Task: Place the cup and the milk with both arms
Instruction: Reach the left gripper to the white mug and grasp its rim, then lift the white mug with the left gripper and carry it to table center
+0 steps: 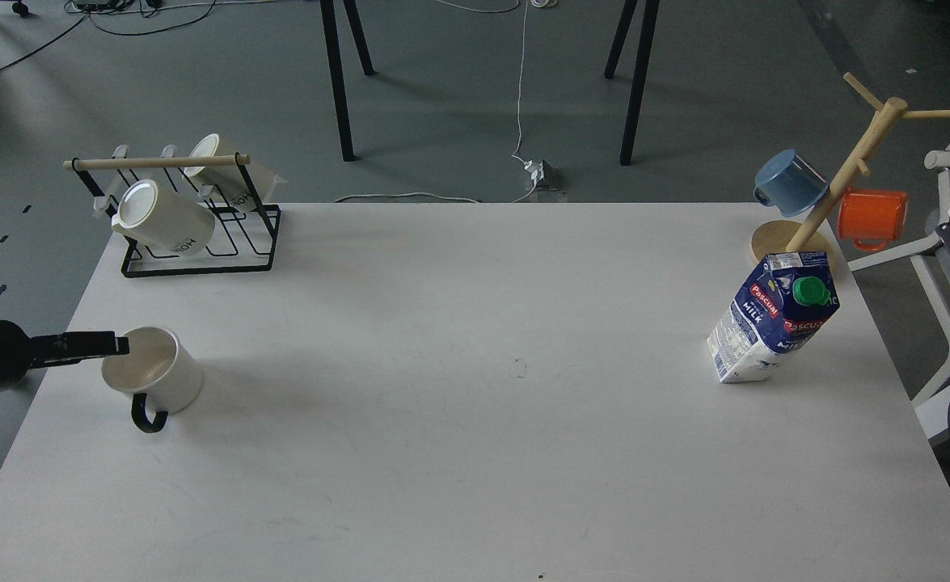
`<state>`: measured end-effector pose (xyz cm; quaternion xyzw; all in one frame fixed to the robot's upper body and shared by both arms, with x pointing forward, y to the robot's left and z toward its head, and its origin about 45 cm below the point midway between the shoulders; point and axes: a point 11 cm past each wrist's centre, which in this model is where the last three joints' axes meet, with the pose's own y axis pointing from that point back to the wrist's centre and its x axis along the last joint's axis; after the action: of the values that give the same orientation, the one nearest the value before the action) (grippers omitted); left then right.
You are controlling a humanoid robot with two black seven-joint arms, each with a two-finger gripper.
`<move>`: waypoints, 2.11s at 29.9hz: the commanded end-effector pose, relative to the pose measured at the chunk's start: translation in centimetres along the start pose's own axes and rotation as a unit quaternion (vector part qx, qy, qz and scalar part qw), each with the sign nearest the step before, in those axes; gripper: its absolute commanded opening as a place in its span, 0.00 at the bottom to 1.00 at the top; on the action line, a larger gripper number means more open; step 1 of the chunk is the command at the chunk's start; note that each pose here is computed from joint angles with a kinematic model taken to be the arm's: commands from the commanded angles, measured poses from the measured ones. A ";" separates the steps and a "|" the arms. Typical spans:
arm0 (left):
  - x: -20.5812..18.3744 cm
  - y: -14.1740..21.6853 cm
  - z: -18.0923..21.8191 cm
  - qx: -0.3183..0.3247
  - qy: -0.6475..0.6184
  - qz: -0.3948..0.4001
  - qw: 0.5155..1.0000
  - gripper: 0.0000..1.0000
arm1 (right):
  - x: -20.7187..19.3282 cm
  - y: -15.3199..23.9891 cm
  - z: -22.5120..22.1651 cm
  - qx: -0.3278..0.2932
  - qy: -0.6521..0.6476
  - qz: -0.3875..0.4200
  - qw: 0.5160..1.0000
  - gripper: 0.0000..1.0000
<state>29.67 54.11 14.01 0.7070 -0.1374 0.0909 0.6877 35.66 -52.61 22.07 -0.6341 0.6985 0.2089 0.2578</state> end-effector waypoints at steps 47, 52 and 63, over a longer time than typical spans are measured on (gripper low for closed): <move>0.8 -1.7 1.0 -0.007 -0.014 0.051 0.999 0.01 | 1.2 1.0 0.5 -0.008 0.003 0.016 1.000 0.99; 3.1 -1.3 3.5 -0.044 -0.022 0.072 0.996 0.01 | 1.3 1.0 0.5 -0.007 0.003 0.017 1.000 0.99; 12.2 -1.5 22.5 -0.222 -0.123 0.100 0.962 0.01 | 3.9 1.4 -1.2 0.011 0.016 0.063 0.998 0.99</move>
<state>39.73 35.62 15.91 0.5560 -0.2896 0.0675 0.7762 33.83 -55.57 20.22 -0.5962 0.7366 0.2117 0.2391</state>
